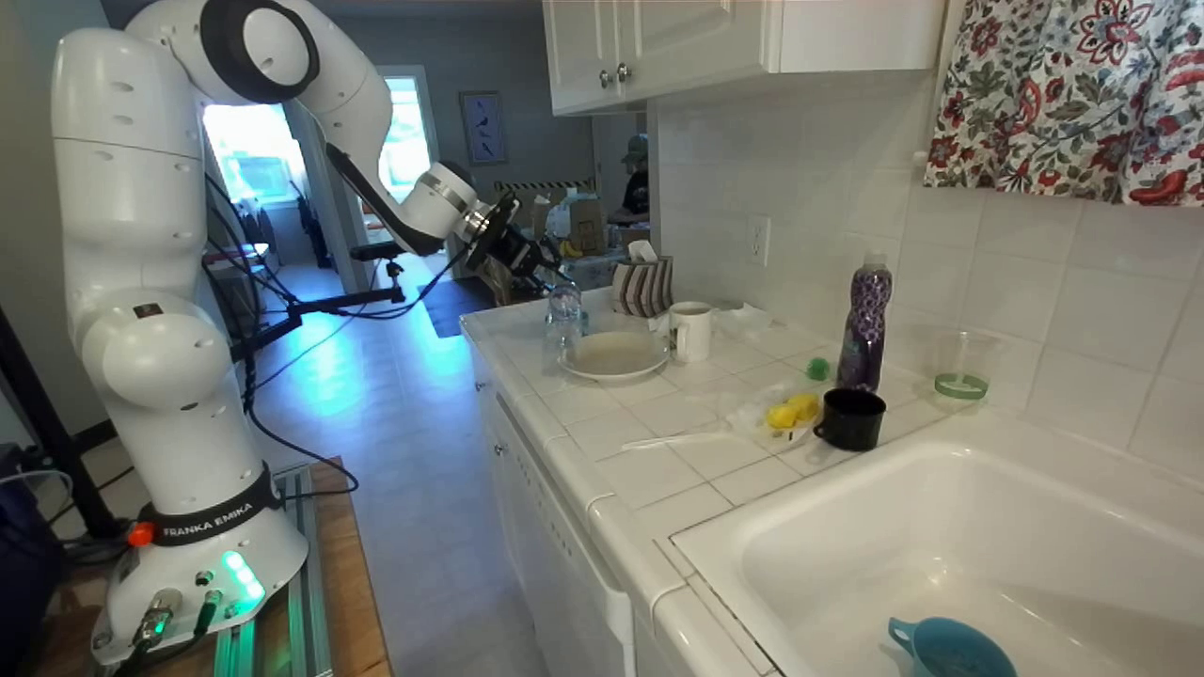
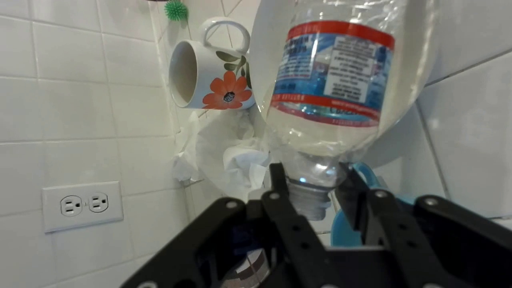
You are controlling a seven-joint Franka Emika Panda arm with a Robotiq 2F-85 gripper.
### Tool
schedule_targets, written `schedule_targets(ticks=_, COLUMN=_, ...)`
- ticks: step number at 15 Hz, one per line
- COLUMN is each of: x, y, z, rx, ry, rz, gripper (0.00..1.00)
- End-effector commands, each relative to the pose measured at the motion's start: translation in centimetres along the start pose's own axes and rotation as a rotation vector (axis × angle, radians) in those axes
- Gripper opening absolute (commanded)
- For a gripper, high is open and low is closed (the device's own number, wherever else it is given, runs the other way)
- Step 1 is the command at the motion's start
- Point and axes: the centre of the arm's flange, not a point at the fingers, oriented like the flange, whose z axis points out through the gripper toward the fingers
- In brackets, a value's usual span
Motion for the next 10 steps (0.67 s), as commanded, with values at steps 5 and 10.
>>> schedule_targets(ticks=5, x=0.9, y=2.1, z=-1.4, rx=0.020, ry=-0.019, rz=-0.127, gripper=0.11)
schedule_targets(ticks=10, x=1.3, y=2.6, z=-1.7, rx=0.058, ry=-0.008, rz=-0.178, gripper=0.11)
